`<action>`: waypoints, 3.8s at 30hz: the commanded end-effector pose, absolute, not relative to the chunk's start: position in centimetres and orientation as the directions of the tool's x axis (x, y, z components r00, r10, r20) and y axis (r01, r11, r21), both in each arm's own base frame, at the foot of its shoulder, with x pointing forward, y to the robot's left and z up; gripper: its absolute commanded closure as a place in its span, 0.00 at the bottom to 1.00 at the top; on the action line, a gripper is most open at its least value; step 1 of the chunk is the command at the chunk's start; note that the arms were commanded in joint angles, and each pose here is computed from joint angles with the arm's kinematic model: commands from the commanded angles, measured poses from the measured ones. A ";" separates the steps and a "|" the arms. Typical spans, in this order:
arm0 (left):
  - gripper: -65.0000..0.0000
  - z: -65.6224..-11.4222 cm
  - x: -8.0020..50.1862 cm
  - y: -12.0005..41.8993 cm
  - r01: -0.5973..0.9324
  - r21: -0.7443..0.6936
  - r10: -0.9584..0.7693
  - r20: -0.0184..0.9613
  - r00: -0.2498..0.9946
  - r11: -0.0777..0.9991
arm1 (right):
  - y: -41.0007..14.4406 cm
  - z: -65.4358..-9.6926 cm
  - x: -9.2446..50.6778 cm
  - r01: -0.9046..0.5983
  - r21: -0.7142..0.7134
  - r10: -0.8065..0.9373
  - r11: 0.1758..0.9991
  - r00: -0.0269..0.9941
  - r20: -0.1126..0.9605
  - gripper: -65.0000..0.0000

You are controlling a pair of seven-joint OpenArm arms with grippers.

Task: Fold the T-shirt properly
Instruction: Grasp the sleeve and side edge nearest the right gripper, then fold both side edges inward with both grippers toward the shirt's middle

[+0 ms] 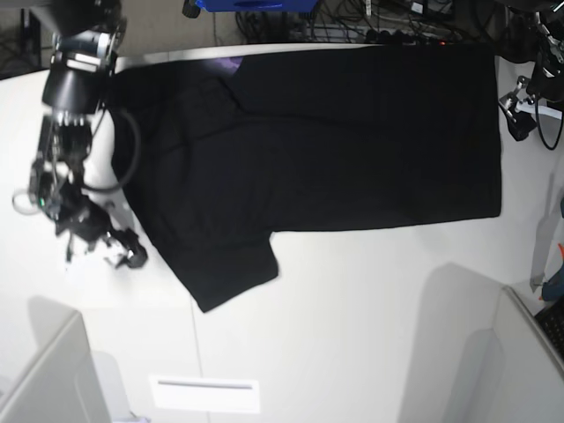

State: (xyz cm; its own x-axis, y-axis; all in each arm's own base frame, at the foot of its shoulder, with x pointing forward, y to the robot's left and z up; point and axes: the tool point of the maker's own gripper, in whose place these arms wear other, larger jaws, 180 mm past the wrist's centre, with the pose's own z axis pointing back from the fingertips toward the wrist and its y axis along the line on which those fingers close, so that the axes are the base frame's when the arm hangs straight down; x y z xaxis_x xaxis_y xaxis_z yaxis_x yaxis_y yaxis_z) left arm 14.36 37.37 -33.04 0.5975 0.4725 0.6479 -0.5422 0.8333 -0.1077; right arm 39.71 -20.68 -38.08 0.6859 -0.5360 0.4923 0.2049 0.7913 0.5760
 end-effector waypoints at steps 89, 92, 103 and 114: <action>1.00 -35.0 29.3 34.8 -0.222 -0.184 0.288 0.628 0.723 0.958 | -18.8 -32.9 40.1 -0.070 0.420 -0.302 0.905 0.591 0.748 1.00; 1.00 -34.8 28.1 34.3 -0.221 -0.289 0.356 0.603 0.714 0.931 | -19.8 -32.8 38.3 -0.052 0.418 -0.312 0.907 0.584 0.749 1.00; 1.00 -33.5 23.6 32.4 -0.151 -0.340 0.334 0.583 0.741 0.928 | -21.5 -31.9 30.2 -0.019 0.375 -0.297 0.927 0.573 0.764 1.00; 1.00 -34.6 21.5 32.8 -0.174 -0.321 0.331 0.543 0.772 0.931 | -20.1 -31.7 21.9 0.056 0.559 -0.474 0.827 0.603 0.642 1.00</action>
